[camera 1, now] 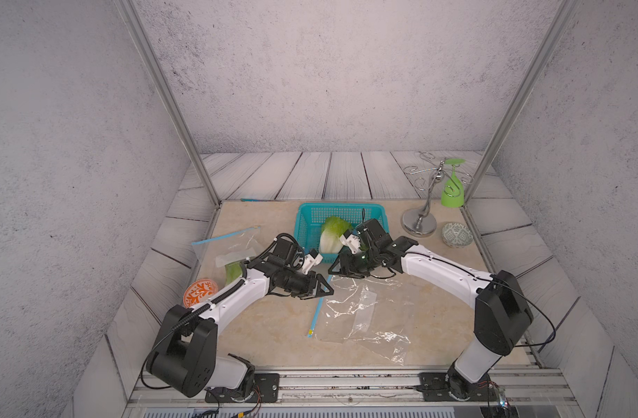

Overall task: Put the chinese cabbages into a zipper bag and zip it
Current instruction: Place the zipper food storage bag at the center of the board, then pick up the zipper food storage bag at the center of the board.

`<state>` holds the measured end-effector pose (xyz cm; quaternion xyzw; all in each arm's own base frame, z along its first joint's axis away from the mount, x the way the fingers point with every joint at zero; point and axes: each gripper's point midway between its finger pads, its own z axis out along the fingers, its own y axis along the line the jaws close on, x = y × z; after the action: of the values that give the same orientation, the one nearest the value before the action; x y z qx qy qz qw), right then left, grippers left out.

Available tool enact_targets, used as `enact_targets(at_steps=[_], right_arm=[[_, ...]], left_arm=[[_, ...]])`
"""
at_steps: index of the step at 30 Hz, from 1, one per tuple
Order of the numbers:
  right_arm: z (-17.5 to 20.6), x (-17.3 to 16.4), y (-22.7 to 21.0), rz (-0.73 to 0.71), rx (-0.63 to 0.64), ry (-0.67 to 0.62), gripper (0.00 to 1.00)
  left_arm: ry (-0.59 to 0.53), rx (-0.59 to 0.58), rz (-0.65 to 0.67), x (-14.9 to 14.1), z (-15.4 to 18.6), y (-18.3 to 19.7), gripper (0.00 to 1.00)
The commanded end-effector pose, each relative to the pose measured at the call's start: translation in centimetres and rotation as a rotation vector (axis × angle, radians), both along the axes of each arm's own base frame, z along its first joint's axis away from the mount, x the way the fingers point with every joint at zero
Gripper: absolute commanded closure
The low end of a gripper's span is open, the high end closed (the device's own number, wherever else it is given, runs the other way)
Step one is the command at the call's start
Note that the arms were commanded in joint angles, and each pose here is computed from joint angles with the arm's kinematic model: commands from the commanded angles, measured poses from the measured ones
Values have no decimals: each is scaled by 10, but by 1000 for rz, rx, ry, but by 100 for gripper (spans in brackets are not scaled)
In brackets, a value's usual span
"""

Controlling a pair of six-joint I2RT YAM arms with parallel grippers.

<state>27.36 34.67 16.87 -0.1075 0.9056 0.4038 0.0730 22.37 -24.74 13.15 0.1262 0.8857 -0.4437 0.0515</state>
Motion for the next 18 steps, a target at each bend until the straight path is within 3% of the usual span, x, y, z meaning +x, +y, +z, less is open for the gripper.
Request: enact_targets(at_steps=[1,4,6,10,15,18], right_arm=[[20,-7,-7,69,44,-41,47],[2,-19,-42,29,-88,-6,48],[-26,-37,-75,7,-253,39,49],[-68,-55,-120,-43,-442,73,49],[-99,-54,-134,-59,-521,74,49],[-120,-52,-134,-68,-537,89,50]], left_arm=[[-10,77,45,7,-12,13,53],[-29,195,43,8,-16,30,54],[-45,224,46,9,-15,34,54],[-41,281,19,7,-33,31,53],[16,439,-6,2,-59,39,51],[31,475,-7,-1,-64,41,47]])
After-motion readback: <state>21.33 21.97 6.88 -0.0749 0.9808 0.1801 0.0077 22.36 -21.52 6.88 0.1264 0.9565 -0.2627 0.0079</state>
